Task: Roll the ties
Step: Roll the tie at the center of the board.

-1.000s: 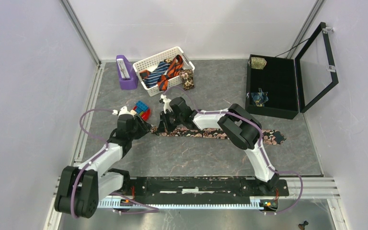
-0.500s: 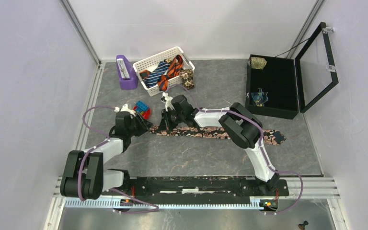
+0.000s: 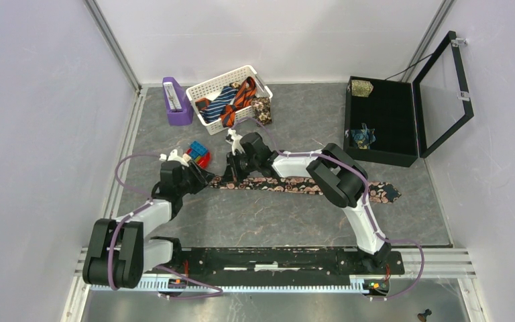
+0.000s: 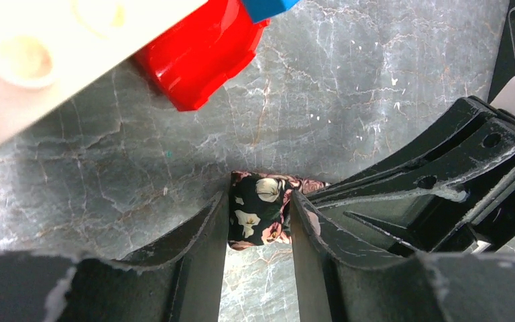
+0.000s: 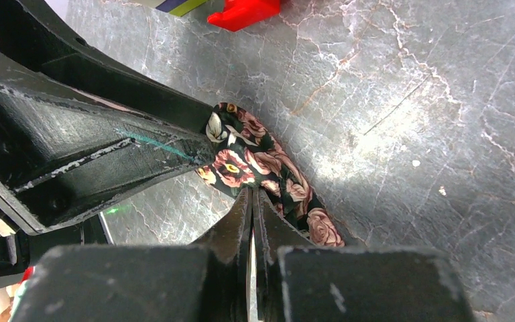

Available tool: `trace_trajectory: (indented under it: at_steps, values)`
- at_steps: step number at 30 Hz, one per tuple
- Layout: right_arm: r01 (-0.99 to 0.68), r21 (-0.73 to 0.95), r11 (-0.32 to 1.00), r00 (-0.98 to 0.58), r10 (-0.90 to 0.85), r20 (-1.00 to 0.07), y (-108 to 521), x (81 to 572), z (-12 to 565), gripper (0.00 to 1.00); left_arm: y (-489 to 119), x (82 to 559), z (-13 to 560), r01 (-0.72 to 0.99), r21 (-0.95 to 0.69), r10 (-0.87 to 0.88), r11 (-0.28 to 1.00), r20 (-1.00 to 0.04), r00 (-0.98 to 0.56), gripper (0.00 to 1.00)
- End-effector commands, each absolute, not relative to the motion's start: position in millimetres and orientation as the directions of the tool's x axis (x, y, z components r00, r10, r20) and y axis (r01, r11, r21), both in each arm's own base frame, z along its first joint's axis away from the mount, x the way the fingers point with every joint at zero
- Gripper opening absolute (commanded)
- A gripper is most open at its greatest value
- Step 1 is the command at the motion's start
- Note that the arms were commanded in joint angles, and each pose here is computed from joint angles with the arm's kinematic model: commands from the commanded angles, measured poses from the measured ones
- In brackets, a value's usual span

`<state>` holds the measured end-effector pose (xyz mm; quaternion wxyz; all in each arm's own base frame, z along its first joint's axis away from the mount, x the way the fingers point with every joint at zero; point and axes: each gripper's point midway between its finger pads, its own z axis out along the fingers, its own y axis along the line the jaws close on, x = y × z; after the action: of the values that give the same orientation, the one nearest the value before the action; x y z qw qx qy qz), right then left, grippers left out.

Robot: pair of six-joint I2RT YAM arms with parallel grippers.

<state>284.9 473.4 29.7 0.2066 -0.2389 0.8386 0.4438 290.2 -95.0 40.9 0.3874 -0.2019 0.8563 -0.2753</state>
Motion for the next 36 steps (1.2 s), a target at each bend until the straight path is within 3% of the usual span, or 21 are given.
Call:
trace_trajectory:
  at_steps: [1,13,21,29,36]
  values:
    - [-0.621,0.647,0.442,-0.772,-0.202,-0.603,484.5,285.1,57.5,0.04,-95.9,285.4,43.7,-0.161,-0.675,-0.618,0.72,-0.518,-0.591,0.45]
    - [-0.622,0.652,0.433,-0.774,-0.216,-0.595,490.3,273.7,56.2,0.04,-85.1,279.3,36.1,-0.248,-0.659,-0.659,0.71,-0.499,-0.563,0.5]
    - [-0.619,0.654,0.435,-0.776,-0.211,-0.594,490.1,274.0,55.7,0.04,-89.1,279.7,34.5,-0.221,-0.668,-0.65,0.71,-0.501,-0.572,0.4]
    - [-0.617,0.654,0.437,-0.778,-0.215,-0.59,489.4,273.3,51.6,0.04,-94.2,281.3,30.0,-0.205,-0.676,-0.64,0.708,-0.49,-0.592,0.36]
    - [-0.617,0.654,0.438,-0.778,-0.214,-0.59,489.5,273.4,50.9,0.04,-96.6,284.1,28.7,-0.187,-0.679,-0.63,0.71,-0.494,-0.599,0.19]
